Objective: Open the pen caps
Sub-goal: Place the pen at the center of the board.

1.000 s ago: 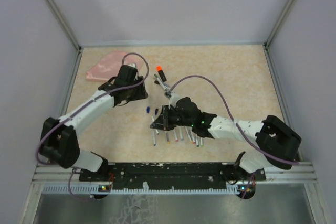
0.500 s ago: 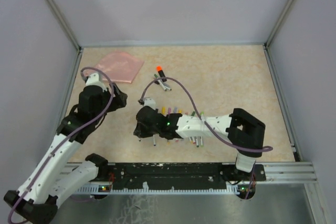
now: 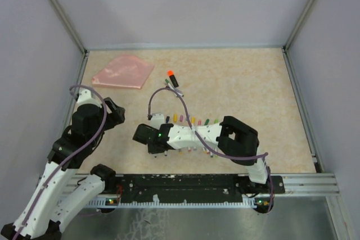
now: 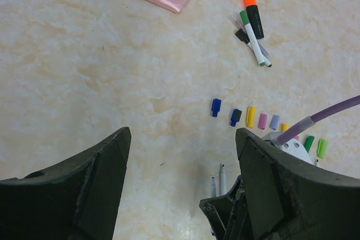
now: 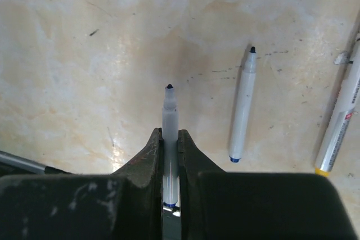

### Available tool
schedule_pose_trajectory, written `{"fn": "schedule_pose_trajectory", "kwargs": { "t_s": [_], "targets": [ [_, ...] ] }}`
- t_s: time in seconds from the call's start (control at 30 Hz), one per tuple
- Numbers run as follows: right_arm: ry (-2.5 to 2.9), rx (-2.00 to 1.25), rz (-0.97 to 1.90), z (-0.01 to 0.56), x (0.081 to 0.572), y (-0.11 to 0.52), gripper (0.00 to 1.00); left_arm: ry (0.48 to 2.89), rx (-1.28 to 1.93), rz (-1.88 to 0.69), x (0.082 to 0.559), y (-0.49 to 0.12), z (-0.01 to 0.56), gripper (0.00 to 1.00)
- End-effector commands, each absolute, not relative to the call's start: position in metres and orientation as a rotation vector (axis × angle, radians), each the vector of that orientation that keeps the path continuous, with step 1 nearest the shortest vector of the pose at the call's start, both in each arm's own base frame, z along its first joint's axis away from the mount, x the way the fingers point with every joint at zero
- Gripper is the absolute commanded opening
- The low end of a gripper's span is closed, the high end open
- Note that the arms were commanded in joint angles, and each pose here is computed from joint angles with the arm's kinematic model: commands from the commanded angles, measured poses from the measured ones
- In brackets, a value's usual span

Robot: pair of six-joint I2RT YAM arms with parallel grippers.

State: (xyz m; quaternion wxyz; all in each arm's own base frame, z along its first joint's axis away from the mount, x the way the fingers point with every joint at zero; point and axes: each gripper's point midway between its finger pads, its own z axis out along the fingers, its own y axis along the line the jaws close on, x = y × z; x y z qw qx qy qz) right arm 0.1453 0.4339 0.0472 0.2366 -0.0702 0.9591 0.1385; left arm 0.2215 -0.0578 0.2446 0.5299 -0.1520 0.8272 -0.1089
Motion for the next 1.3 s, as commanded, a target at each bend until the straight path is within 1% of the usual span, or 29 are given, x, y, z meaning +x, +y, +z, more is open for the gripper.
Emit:
{"fn": "schedule_pose_trajectory", "kwargs": {
  "t_s": [0.0, 0.13, 0.2, 0.4, 0.47, 0.5, 0.8, 0.87, 1.27],
  "targets": [
    [2.594, -0.140, 0.326, 0.056, 0.152, 0.433, 0.07, 2.011, -0.392, -0.247, 0.211, -0.052, 0.233, 0.80],
    [2.598, -0.158, 0.295, 0.051, 0.153, 0.434, 0.07, 2.004, -0.399, -0.262, 0.207, -0.052, 0.236, 0.80],
    [2.603, -0.157, 0.279, 0.048, 0.153, 0.432, 0.13, 2.004, -0.403, -0.264, 0.205, -0.051, 0.237, 0.80],
    [2.614, -0.156, 0.259, 0.039, 0.151, 0.427, 0.13, 2.002, -0.393, -0.291, 0.200, -0.052, 0.238, 0.80],
    [2.620, -0.159, 0.251, 0.035, 0.150, 0.427, 0.18, 1.996, -0.391, -0.301, 0.199, -0.053, 0.239, 0.80],
    [2.621, -0.159, 0.250, 0.036, 0.151, 0.427, 0.19, 1.994, -0.391, -0.304, 0.198, -0.053, 0.240, 0.80],
    [2.636, -0.174, 0.270, 0.032, 0.146, 0.427, 0.20, 2.003, -0.387, -0.326, 0.194, -0.055, 0.240, 0.80],
    [2.633, -0.179, 0.273, 0.033, 0.147, 0.428, 0.23, 2.005, -0.385, -0.330, 0.194, -0.055, 0.239, 0.80],
    [2.545, -0.222, 0.399, 0.063, 0.153, 0.435, 0.24, 2.029, -0.371, -0.358, 0.192, -0.061, 0.235, 0.81]
  ]
}}
